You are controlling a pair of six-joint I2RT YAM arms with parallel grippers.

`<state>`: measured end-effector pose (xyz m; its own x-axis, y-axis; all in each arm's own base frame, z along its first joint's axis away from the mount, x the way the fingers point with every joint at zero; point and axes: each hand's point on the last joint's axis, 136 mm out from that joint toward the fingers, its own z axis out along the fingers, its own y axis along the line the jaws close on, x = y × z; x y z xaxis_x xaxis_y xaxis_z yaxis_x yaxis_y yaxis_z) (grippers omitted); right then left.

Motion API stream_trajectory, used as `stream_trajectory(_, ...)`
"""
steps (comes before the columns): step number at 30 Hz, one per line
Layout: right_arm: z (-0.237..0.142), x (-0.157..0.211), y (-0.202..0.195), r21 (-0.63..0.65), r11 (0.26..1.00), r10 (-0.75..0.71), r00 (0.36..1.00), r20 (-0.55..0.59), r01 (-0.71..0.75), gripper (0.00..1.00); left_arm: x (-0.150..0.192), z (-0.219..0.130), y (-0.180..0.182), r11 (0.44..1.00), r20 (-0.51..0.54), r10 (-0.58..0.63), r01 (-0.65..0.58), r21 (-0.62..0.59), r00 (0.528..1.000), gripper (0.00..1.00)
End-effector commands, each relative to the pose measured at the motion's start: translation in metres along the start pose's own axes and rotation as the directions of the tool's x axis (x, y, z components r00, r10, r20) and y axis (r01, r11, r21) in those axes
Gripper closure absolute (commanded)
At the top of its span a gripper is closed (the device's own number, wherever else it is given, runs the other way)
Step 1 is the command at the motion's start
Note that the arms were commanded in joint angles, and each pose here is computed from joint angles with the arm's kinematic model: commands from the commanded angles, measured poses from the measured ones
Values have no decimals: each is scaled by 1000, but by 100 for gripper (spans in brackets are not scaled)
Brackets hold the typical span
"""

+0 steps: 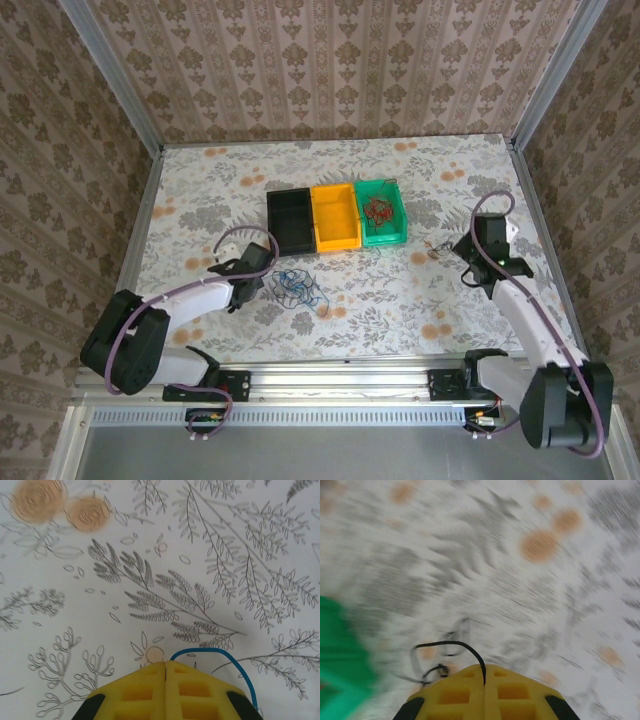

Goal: Untangle the cables

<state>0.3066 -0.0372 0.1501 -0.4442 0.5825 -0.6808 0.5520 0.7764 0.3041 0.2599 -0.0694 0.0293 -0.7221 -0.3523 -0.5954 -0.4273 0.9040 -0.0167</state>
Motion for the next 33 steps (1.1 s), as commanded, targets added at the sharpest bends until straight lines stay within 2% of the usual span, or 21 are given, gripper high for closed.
stream_trajectory(1,-41,-47,51,-109,984,-121,979,166,140,100,4,2,-12,990,2,-102,101,96,995,100)
stream_trajectory(5,-70,-64,121,-321,921,-160,966,202,220,100,8,3,-7,983,13,-152,150,106,988,100)
stream_trajectory(10,-81,-57,202,-556,795,-194,971,141,240,100,10,2,-2,978,20,-181,178,113,983,100)
stream_trajectory(13,-76,-43,245,-630,732,-248,963,107,259,99,12,2,-1,975,18,-194,190,118,981,100)
stream_trajectory(16,-52,-23,275,-635,725,-299,952,62,269,99,11,1,-1,974,20,-195,191,121,981,100)
stream_trajectory(22,-6,32,319,-668,690,-396,918,-26,279,95,8,-2,-2,975,27,-184,179,135,983,100)
stream_trajectory(23,-2,44,324,-677,682,-420,906,-53,276,90,8,-2,-3,975,27,-182,176,136,983,100)
stream_trajectory(25,7,68,326,-678,682,-466,877,-115,273,67,8,-2,-4,976,25,-175,170,137,984,100)
stream_trajectory(27,5,84,322,-672,679,-493,861,-120,296,58,8,-2,-4,977,23,-170,165,138,985,100)
stream_trajectory(30,-12,108,319,-693,627,-561,824,-84,356,55,9,-2,-4,976,19,-171,166,140,985,100)
stream_trajectory(33,-33,147,316,-741,527,-675,734,-68,416,56,10,-1,-5,975,18,-175,171,145,984,100)
